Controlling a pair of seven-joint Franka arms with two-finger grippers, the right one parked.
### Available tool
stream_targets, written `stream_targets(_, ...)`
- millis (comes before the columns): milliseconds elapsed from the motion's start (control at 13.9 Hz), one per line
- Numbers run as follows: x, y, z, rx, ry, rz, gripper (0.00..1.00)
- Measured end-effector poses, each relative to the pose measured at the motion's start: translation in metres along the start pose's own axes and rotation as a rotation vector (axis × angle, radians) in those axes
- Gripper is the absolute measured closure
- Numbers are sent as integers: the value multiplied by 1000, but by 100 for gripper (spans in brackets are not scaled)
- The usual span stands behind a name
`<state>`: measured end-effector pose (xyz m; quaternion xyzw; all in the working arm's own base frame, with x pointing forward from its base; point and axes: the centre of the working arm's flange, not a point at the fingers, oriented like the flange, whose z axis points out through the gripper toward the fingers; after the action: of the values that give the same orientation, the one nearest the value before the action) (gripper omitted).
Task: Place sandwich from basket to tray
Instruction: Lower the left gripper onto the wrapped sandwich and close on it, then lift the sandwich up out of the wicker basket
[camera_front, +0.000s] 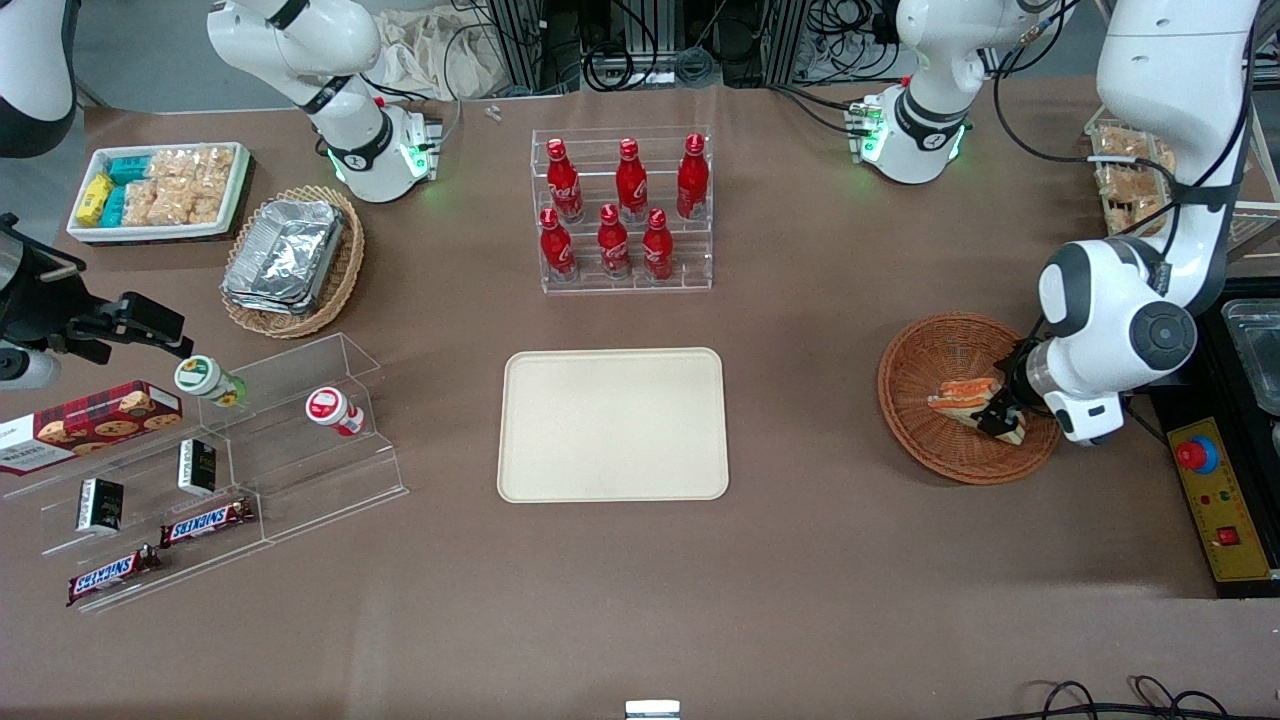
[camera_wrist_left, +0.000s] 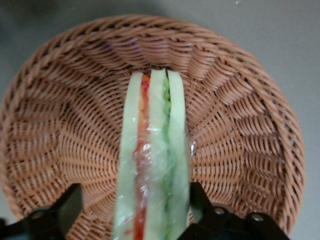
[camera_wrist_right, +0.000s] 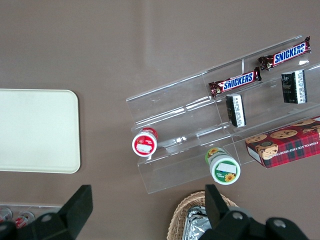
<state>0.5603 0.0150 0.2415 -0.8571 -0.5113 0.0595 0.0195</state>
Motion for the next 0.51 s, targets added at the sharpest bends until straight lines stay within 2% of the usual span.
stream_targets(216, 1, 2, 5, -6, 2, -13, 42)
stream_targets(361, -1, 1, -17, 7, -3, -9, 60)
stream_targets(505, -6, -5, -74, 49, -24, 36, 67)
